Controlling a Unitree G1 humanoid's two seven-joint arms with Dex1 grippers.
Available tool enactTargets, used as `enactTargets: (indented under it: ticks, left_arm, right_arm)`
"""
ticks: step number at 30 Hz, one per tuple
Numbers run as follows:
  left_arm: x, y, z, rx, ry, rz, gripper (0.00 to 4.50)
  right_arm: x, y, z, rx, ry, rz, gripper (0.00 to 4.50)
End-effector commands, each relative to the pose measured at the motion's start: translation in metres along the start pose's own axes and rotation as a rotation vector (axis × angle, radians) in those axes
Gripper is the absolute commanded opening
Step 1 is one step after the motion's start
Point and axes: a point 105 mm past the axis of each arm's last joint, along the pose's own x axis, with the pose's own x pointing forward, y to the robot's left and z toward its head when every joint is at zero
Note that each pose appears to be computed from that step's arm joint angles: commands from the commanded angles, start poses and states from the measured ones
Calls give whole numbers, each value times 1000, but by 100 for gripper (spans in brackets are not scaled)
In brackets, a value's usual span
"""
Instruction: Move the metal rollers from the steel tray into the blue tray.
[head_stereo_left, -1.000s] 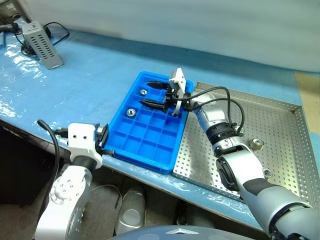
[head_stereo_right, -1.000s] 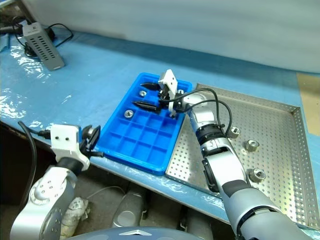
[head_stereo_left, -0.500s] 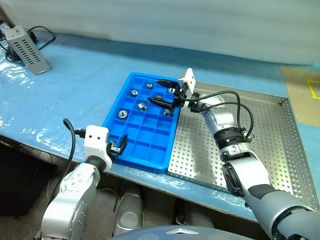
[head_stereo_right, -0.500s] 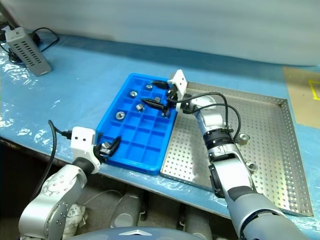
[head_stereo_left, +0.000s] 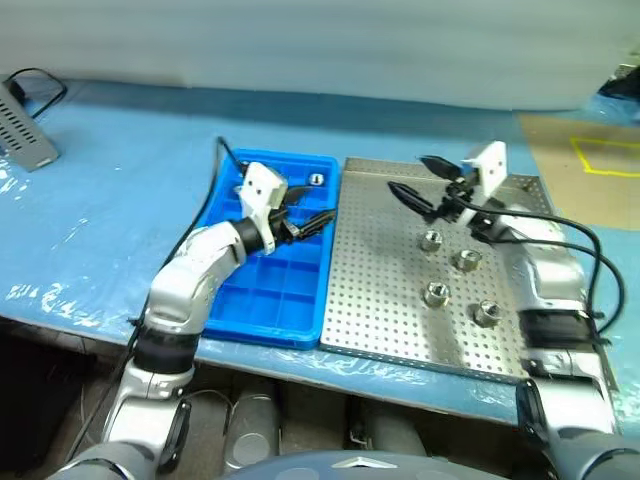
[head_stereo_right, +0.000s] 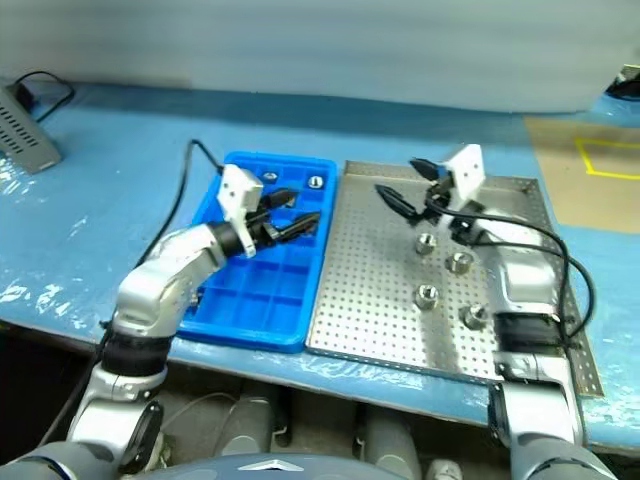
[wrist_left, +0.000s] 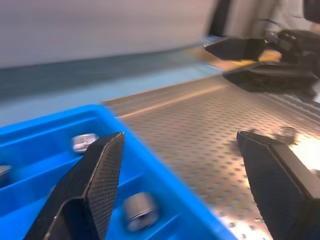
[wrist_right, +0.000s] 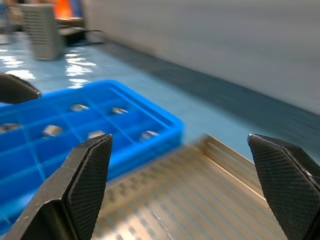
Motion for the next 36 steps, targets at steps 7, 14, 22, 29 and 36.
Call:
enactTargets:
  ticks: [7,14,22,29,36]
  left_arm:
    - [80,-1,-21,89,39,-62,379]
    - [109,7,-24,123,78,13,379]
    - [123,-20,-37,86,108,-96,379]
    - [125,-18,-63,139,225,-13,379]
    - [124,-6,-69,158,260,109,379]
  right_arm:
    - [-55,-3,23,-53,-3,-205,450]
    - [-78,7,20,-62,25,-285,450]
    - [-96,13,14,-68,55,-360,450]
    - [-109,22,15,-66,52,-414,450]
    - [-120,23,17,-65,47,-458,450]
